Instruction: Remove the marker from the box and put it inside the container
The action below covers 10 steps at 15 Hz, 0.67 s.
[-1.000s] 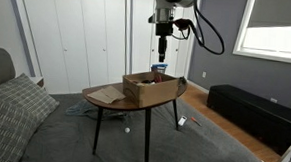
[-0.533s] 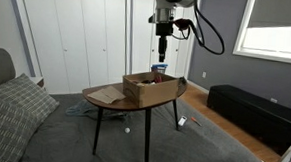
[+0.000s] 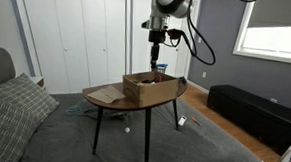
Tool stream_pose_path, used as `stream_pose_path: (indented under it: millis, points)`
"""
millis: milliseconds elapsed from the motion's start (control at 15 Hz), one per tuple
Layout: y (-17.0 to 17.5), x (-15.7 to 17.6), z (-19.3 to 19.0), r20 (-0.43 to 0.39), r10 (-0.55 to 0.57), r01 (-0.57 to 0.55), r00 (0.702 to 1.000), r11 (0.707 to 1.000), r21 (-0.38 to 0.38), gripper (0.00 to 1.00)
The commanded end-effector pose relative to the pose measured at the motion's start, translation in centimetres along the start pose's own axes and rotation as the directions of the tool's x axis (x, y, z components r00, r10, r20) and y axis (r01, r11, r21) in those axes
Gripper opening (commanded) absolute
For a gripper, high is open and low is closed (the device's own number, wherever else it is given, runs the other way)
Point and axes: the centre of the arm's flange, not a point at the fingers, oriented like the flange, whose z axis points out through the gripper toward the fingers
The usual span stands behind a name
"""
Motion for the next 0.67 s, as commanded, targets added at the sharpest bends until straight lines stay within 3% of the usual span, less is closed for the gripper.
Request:
stream_pose_path:
  millis: [0, 467, 600]
  points:
    - [1.4, 0.6, 1.9, -0.055, -0.095, 0.095, 0.994, 0.995, 0.006, 1.0]
    - [3.4, 0.9, 4.4, -0.079, -0.245, 0.243, 0.966, 0.969, -0.038, 1.0]
    - [3.6, 1.0, 4.8, -0.083, -0.275, 0.272, 0.958, 0.961, -0.042, 0.87]
